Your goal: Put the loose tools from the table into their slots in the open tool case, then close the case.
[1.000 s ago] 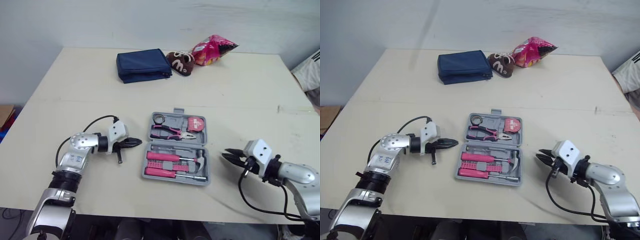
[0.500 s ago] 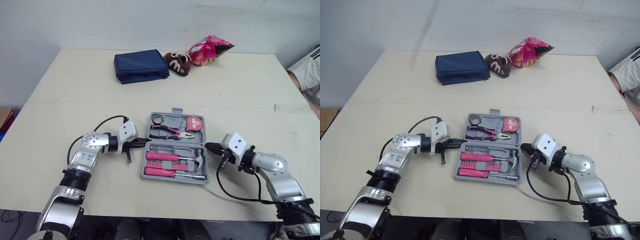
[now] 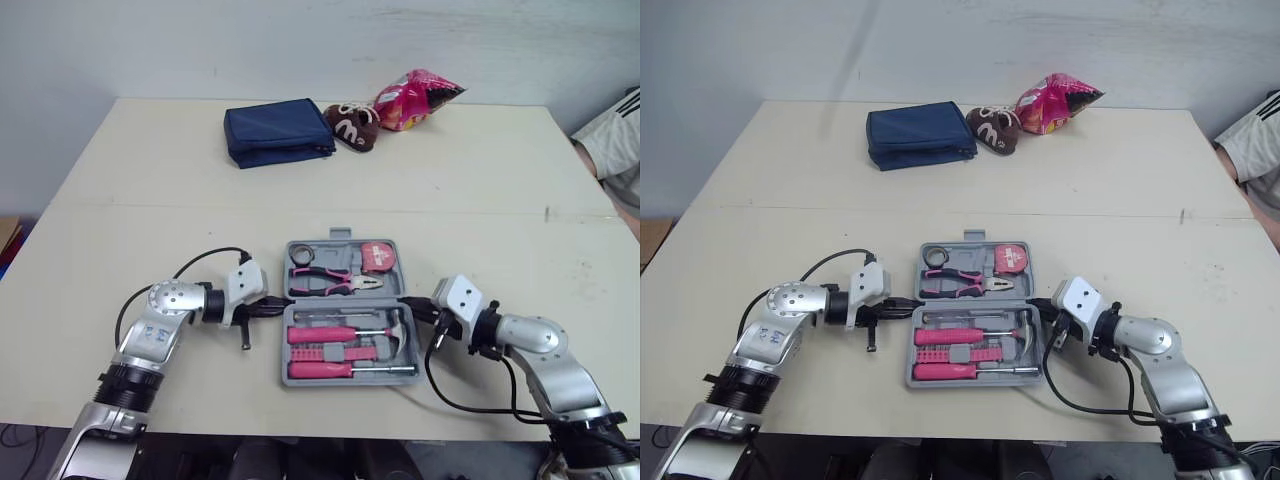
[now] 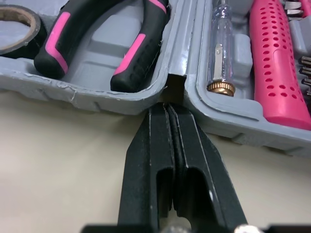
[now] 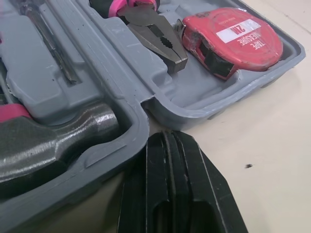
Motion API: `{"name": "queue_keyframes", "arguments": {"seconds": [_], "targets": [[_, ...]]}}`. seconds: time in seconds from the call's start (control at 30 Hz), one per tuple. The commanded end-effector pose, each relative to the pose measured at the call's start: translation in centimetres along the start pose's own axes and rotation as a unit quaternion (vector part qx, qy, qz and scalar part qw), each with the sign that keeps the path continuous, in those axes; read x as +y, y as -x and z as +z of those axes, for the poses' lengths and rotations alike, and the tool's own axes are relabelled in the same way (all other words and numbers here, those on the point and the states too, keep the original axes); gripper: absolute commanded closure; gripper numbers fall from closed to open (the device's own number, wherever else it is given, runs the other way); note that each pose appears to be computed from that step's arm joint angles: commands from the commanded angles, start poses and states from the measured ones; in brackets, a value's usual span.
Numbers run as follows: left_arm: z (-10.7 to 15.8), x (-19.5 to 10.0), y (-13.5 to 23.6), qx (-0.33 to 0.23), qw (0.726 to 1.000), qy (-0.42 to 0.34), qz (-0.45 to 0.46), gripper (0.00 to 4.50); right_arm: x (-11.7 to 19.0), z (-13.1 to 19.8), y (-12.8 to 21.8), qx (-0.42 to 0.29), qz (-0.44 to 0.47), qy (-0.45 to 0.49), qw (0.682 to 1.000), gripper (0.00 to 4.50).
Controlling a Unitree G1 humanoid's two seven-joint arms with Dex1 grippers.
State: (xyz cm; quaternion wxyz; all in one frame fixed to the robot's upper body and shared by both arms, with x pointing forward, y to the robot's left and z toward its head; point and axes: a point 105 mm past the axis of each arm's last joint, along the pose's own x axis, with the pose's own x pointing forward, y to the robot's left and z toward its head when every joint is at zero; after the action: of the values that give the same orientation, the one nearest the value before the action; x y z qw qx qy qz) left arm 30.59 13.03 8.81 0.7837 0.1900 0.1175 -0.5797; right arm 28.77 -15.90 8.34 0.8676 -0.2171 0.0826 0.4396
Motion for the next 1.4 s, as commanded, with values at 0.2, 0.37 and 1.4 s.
{"name": "queue_keyframes", "arguments": {"seconds": [0.2,0.37,1.4], "targets": [[-0.1,-1.0,-0.4,0.003,1.000,0.004,-0.003,4.50,3.3,1.7,-0.7,-0.029,0.048,-0.011,0.998,4.46],[-0.7,-0.9,-0.1,0.018,1.000,0.007,0.003,4.50,3.0,1.0,0.2,-0.008,0.035,-0.013,0.999,4.46],[3.3,3.4,2.3,0.109,0.959,0.230,0.126,0.05,-3.8,3.6,3.3,0.166,-0.097,-0.350,0.917,0.00]]}}
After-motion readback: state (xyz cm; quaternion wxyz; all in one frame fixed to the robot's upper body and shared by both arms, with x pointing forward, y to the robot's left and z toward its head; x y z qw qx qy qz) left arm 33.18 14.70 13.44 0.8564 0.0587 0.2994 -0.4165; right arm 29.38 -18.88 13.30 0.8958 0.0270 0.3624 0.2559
